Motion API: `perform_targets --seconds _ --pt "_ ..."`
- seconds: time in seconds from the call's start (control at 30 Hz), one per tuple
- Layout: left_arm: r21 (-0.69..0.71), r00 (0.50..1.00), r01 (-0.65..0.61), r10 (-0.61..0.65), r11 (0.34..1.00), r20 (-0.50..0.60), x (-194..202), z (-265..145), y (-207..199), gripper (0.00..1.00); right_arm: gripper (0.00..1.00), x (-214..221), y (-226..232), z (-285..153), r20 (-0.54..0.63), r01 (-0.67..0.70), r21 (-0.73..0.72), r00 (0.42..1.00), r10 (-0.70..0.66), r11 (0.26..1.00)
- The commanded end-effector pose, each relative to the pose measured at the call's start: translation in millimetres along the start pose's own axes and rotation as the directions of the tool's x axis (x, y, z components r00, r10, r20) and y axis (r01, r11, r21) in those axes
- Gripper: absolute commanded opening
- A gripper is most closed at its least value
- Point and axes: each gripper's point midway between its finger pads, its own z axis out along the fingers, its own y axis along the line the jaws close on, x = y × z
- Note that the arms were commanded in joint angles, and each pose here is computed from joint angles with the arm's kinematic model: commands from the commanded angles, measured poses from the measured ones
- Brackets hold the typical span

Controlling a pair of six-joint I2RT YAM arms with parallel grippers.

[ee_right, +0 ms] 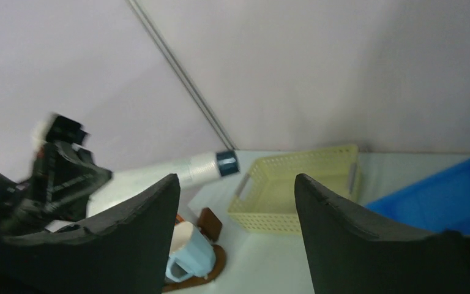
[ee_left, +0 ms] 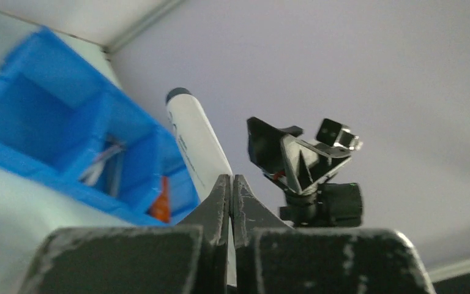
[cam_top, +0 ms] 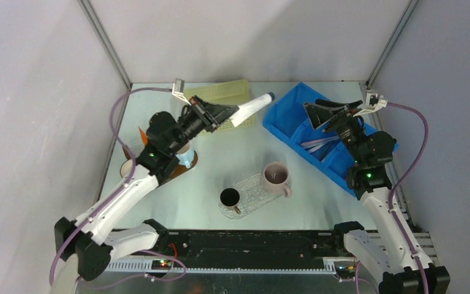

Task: Prepare toiletry sets of a toothbrush and toothpaste on the tray
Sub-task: Pick up the toothpaste from the storage box.

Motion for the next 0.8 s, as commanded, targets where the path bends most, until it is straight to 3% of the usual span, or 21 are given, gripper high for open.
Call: perform_targets --seconds 0.0,0.17,0.37,0.57,0.77 --pt "-0.179 0.955 -0.294 0.296 0.939 -0.017 -31 -29 -2 0.0 0.74 3 -8 -7 -0.059 0.111 0.058 0.992 -0.108 0.992" --pt "-0.393 0.886 -0.448 0.458 0.803 -0.076 -64 -70 4 0.0 0.78 13 -8 -11 -0.127 0.162 0.063 0.98 -0.153 0.985" --pt "-0.627 0.789 -0.568 0.57 0.534 -0.23 -101 -141 2 0.0 0.78 27 -4 -16 -0.221 0.212 0.049 0.955 -0.196 0.976" --pt "-0.74 0.764 -0.572 0.558 0.353 -0.324 -121 -194 4 0.0 0.8 38 2 -20 -0.29 0.261 0.02 0.926 -0.244 0.965" --pt "-0.833 0.781 -0.513 0.514 0.206 -0.354 -140 -236 15 0.0 0.82 49 -5 -30 -0.36 0.314 0.023 0.888 -0.285 0.949"
